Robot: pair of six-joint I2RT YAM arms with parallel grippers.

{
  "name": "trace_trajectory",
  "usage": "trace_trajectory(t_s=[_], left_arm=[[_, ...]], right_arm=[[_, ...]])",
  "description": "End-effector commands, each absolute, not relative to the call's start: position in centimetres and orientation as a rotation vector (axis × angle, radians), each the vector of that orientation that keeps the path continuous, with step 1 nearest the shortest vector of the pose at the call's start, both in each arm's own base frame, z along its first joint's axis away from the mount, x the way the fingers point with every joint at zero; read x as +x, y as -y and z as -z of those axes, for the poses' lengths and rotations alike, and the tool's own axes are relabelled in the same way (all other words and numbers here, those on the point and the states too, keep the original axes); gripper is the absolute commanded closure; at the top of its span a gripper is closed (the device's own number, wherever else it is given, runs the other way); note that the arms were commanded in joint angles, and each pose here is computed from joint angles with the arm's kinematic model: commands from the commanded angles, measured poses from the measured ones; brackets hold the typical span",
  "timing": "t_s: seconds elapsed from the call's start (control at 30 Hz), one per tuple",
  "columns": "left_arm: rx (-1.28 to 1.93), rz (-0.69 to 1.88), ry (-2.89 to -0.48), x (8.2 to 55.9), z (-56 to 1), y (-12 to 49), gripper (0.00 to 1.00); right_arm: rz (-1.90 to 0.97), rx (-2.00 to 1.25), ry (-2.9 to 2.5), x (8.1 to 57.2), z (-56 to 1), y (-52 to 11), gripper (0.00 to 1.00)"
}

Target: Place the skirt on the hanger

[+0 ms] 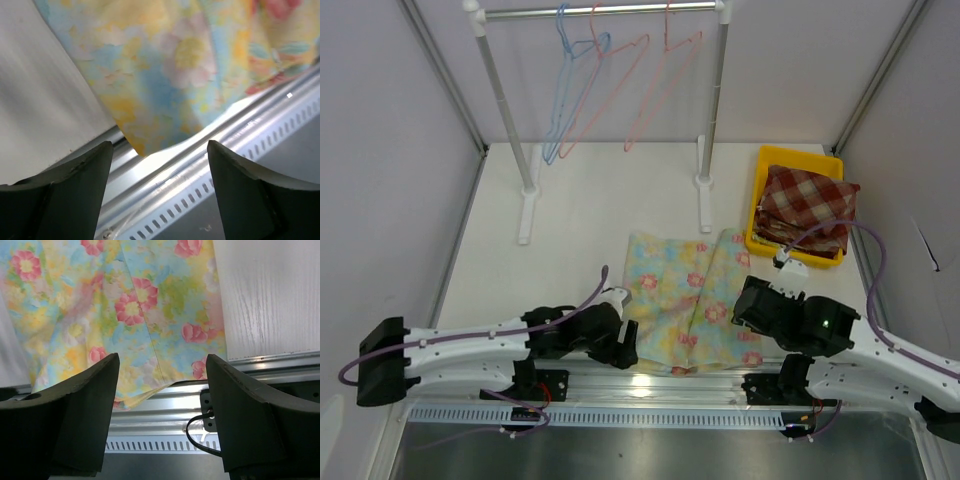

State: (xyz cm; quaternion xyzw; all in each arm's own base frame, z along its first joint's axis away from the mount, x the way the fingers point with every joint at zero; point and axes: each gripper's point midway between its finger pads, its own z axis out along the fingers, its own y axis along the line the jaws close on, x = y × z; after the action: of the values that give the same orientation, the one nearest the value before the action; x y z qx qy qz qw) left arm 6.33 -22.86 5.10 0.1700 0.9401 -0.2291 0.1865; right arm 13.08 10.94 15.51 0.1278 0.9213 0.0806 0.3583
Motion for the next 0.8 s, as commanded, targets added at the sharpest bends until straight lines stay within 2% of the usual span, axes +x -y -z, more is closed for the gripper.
trace_trajectory(t_s=[0.0,0.03,0.13,0.3,0.5,0.53,0.6,0.77], left_arm=[[0.528,0.773,-2.572,5.8,-9.2,23.2,0.15],[0.500,0.767,-2.561,6.0,-9.5,22.9,0.12],[0.418,0.778,-2.569,6.1,-9.7,22.0,0.10],[0.210,0.743,-2.620,7.2,-6.7,21.3,0.10],[0.117,0.784,-2.647,8.7,-4.1,21.8,0.14],[0.128,0.784,-2.654,8.8,-3.8,21.8,0.15],[0.131,0.823,-2.681,8.8,-3.2,22.0,0.16],[0.170,0.920,-2.720,8.1,-2.8,23.0,0.18]], right_arm=[[-0.079,0.379,-2.419,13.0,-13.6,-10.2,0.24],[-0.048,0.379,-2.439,12.8,-12.8,-10.0,0.24],[0.020,0.370,-2.521,11.9,-9.6,-9.9,0.26],[0.092,0.395,-2.538,12.4,-9.3,-9.4,0.28],[0.107,0.394,-2.644,13.4,-7.1,-10.1,0.40],[0.087,0.367,-2.710,13.0,-5.7,-10.5,0.46],[0.055,0.361,-2.758,12.9,-4.7,-10.6,0.50],[-0.069,0.420,-2.829,12.6,-3.2,-10.7,0.44]])
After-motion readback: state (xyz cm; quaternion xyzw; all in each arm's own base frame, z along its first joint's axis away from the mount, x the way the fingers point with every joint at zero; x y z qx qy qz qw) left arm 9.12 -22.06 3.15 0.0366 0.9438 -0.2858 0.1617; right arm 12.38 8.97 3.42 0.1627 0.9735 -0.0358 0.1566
